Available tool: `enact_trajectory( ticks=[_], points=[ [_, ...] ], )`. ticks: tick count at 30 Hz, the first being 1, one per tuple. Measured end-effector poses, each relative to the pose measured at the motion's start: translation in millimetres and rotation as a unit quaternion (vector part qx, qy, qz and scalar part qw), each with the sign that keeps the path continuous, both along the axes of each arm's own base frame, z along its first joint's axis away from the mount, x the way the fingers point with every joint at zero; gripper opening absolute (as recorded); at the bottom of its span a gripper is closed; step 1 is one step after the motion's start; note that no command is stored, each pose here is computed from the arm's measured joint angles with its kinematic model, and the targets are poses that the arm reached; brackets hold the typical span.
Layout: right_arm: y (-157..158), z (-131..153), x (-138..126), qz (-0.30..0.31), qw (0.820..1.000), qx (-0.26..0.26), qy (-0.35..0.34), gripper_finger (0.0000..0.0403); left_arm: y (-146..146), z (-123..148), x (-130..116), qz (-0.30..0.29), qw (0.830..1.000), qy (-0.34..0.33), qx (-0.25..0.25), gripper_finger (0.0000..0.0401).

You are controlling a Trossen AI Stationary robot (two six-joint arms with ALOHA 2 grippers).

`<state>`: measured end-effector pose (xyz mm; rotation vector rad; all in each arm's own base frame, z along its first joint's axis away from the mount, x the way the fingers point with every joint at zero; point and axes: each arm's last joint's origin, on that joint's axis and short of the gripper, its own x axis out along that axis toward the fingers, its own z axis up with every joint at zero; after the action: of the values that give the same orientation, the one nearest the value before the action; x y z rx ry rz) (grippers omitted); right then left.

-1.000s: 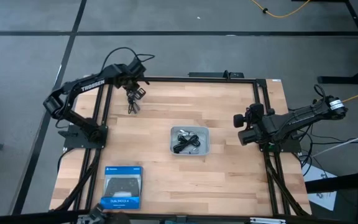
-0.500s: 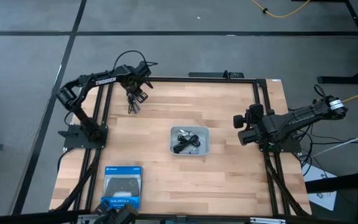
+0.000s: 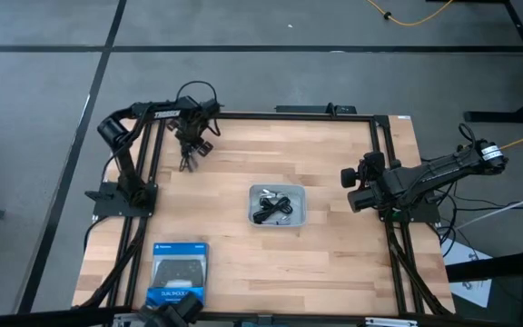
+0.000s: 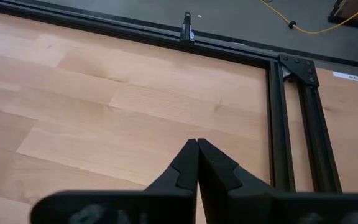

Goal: Pick and place USB-C Cables
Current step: Put the black white charger into the gray bin

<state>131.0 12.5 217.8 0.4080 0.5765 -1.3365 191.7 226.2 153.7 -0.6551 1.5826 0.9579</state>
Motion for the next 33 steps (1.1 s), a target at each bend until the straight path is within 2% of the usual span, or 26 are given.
enact_trajectory(
  ticks=[3,6,8,11,17,19,22,25,28,30,33],
  points=[
    [0.0,0.0,0.0,0.003,1.000,-0.001,0.004,0.0008,-4.5,-8.3,5.8,-0.007,0.999,-0.007,-0.032,0.0113],
    [0.0,0.0,0.1,0.011,1.000,-0.002,0.014,0.0008,-10.0,-14.4,13.3,-0.020,0.998,-0.024,-0.062,0.0062],
    [0.2,-0.1,0.6,0.014,1.000,-0.002,0.015,0.0008,-14.7,-13.9,17.6,-0.050,0.995,-0.036,-0.079,0.0023],
    [0.2,-0.1,0.8,0.015,1.000,-0.002,0.014,0.0008,-22.9,-8.9,23.4,-0.082,0.991,-0.054,-0.095,0.0018],
    [0.3,-0.1,1.0,0.015,1.000,-0.001,0.014,0.0008,-53.6,27.5,29.8,-0.124,0.986,-0.052,-0.100,0.0018],
    [0.3,-0.2,1.1,0.015,1.000,-0.001,0.013,0.0008,-65.2,44.8,35.6,-0.141,0.982,-0.084,-0.093,0.0018],
    [0.5,-0.2,1.7,0.015,1.000,0.000,0.009,0.0008,-84.3,74.7,48.7,-0.183,0.966,-0.164,-0.084,0.0017],
    [0.6,-0.3,2.2,0.015,1.000,0.001,0.007,0.0008,-105.1,103.2,68.1,-0.241,0.938,-0.245,-0.048,0.0017],
    [0.7,-0.3,2.4,0.015,1.000,0.001,0.005,0.0008,-129.3,125.5,94.0,-0.311,0.898,-0.311,0.004,0.0017],
    [0.7,-0.3,2.4,0.015,1.000,0.001,0.005,0.0008,-147.4,135.6,112.9,-0.374,0.857,-0.354,0.035,0.0017],
    [0.7,-0.4,2.4,0.016,1.000,0.001,0.006,0.0008,-177.5,143.1,141.5,-0.468,0.781,-0.406,0.076,0.0017]
  ],
)
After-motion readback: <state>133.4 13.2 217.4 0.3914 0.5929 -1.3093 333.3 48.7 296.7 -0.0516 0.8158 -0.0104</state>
